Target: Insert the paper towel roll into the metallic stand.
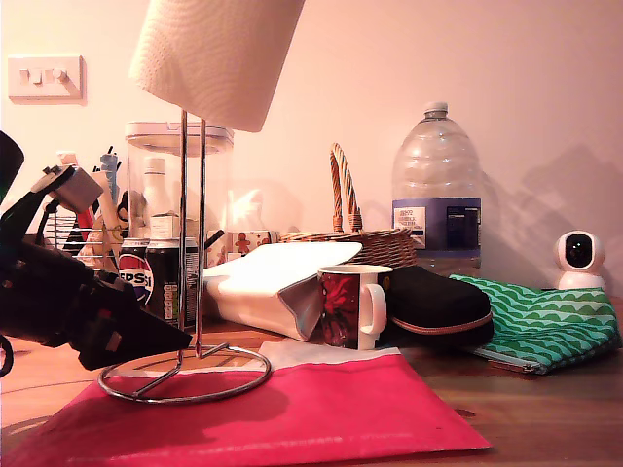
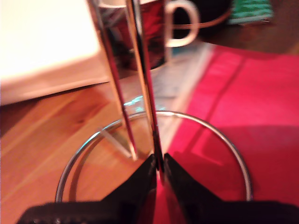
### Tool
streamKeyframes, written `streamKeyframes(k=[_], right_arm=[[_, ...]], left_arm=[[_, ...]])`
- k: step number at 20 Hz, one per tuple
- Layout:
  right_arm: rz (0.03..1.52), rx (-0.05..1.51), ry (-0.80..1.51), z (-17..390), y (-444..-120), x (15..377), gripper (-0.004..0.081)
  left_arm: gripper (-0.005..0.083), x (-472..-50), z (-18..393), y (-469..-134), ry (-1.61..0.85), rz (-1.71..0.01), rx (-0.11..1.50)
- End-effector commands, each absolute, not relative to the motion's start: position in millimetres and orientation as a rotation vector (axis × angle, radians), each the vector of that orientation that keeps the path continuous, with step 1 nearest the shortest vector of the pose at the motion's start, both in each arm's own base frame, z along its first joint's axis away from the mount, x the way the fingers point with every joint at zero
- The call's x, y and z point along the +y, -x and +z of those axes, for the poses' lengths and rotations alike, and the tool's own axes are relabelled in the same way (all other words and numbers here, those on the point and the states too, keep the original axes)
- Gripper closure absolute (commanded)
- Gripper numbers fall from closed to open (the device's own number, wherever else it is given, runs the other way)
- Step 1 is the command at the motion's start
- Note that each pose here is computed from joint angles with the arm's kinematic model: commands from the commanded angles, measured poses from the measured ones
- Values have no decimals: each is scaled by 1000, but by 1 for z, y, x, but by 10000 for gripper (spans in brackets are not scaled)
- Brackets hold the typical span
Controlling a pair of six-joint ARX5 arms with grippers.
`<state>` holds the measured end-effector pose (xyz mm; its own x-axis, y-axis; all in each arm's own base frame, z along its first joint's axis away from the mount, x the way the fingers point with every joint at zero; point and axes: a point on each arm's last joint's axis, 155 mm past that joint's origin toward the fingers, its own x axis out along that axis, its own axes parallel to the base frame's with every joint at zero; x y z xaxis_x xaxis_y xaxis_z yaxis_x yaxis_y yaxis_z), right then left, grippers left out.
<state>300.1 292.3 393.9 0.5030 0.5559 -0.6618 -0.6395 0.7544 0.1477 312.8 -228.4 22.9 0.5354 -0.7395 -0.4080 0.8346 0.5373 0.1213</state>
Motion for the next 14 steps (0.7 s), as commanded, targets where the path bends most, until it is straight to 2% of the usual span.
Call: streamKeyframes(k=[1, 9, 14], right_arm=[[745, 712, 108, 403, -304, 301, 783], [747, 740, 121, 390, -309, 310, 783], [745, 781, 141, 372, -316, 319, 783]], left_arm=[[796, -233, -15, -278, -339, -1035, 459], [796, -237, -13, -274, -339, -1057, 452], [796, -256, -11, -255, -342, -1144, 439]])
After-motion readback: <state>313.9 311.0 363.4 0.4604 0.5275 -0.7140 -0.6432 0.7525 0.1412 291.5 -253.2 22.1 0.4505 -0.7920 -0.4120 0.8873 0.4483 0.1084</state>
